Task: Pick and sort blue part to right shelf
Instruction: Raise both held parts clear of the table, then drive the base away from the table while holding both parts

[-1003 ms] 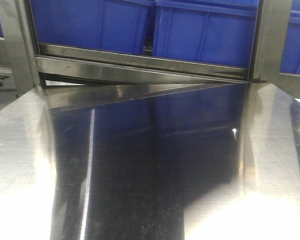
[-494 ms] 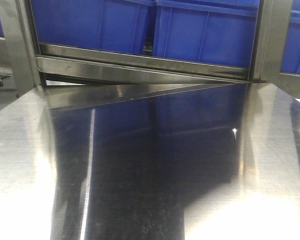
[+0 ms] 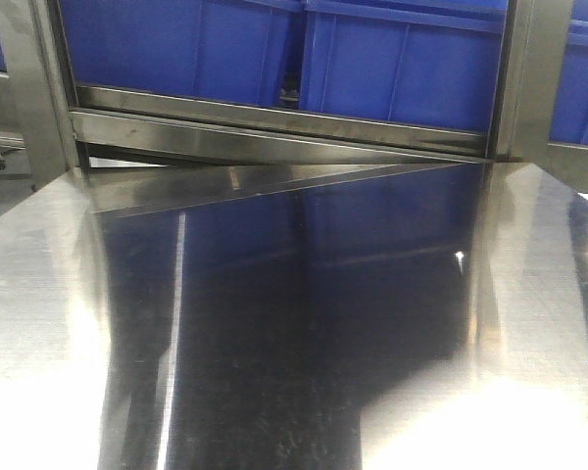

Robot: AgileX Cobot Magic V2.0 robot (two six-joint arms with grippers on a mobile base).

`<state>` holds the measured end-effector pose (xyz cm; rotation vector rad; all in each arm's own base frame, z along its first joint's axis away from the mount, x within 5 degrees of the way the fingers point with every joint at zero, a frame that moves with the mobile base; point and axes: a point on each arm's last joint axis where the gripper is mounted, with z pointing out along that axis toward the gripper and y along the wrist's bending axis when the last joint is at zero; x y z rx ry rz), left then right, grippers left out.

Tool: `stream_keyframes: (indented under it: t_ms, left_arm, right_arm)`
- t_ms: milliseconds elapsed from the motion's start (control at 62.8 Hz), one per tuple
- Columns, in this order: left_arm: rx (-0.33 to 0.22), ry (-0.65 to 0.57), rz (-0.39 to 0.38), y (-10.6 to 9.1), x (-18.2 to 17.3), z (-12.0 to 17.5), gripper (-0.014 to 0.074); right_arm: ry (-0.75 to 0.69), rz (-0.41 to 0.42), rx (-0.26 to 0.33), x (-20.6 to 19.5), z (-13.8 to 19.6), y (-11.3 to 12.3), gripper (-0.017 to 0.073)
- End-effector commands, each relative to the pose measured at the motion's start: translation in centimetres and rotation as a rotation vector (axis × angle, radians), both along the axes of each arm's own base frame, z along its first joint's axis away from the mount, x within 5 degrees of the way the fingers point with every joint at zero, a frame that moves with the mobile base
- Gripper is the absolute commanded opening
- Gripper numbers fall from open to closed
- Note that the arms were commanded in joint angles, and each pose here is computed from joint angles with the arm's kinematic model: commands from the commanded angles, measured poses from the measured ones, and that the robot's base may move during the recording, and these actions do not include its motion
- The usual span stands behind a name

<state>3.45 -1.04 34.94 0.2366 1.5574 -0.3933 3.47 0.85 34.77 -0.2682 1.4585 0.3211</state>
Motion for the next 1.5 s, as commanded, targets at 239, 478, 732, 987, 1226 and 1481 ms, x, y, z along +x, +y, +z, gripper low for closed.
stream_keyframes:
  t_ms: [239,478,732,987,1226,1481]
  left_arm:
    - [-0.036,-0.096,-0.014,0.01,-0.26,1.67,0.0262]
    - [-0.036,-0.096,-0.014,0.01,-0.26,1.67,0.0262]
    - [-0.036,-0.096,-0.014,0.01,-0.26,1.67,0.0262]
    - [-0.036,-0.096,-0.014,0.01,-0.26,1.67,0.0262]
    - [-0.033,-0.090,-0.014,-0.06,-0.11,1.64,0.0262]
    - [-0.033,-0.090,-0.014,-0.06,-0.11,1.64,0.0262]
  right_arm:
    - [-0.122,0.011,0.019,-0.37,1.76,0.00,0.0211]
    - [-0.122,0.011,0.019,-0.37,1.76,0.00,0.0211]
    - [-0.121,0.011,0.018,-0.34,1.76,0.01,0.0211]
    - [-0.121,0.011,0.018,-0.34,1.76,0.01,0.0211]
    - [-0.114,0.010,0.015,-0.26,1.71,0.04,0.0211]
    - [-0.113,0.010,0.015,-0.28,1.70,0.03,0.0211]
